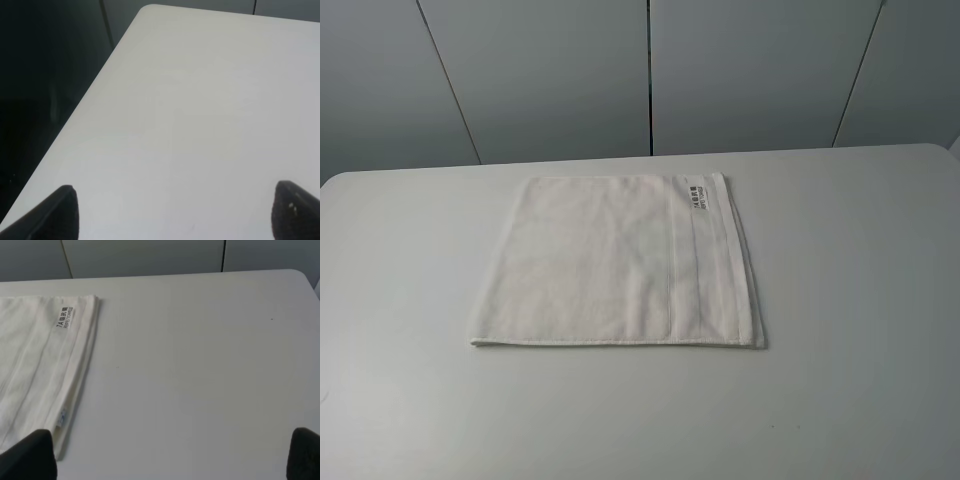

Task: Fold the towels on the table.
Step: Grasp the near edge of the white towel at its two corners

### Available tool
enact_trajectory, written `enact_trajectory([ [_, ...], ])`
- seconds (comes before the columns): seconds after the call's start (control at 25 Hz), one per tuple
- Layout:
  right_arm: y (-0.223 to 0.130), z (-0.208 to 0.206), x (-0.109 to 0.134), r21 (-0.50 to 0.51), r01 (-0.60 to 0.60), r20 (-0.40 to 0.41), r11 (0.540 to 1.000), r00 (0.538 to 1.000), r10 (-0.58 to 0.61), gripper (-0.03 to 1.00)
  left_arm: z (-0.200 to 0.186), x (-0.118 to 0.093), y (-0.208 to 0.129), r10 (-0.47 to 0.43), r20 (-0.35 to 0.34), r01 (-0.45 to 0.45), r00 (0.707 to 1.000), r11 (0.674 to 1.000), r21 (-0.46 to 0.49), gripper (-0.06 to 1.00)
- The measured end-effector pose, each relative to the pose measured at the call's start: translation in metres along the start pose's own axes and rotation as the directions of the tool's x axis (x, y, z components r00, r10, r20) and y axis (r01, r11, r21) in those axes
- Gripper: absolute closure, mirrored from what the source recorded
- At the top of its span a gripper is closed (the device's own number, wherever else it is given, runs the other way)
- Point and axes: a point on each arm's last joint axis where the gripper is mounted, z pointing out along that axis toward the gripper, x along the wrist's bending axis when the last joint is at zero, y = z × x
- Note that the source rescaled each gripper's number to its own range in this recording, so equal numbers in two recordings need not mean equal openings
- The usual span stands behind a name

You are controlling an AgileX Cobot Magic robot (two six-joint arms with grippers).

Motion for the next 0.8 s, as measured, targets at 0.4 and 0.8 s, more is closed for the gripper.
enact_trajectory([
  [0.4, 0.0000, 0.0000, 0.0000, 0.000, 0.000, 0.000, 1.000, 1.000, 0.000, -0.03, 0.0000, 0.0000, 0.0000, 0.000, 0.000, 0.000, 1.000, 1.000, 0.000, -0.05],
  [0.8, 0.0000, 0.0000, 0.0000, 0.000, 0.000, 0.000, 1.000, 1.000, 0.000, -0.03, 0.0000, 0.0000, 0.0000, 0.000, 0.000, 0.000, 1.000, 1.000, 0.000, -0.05],
])
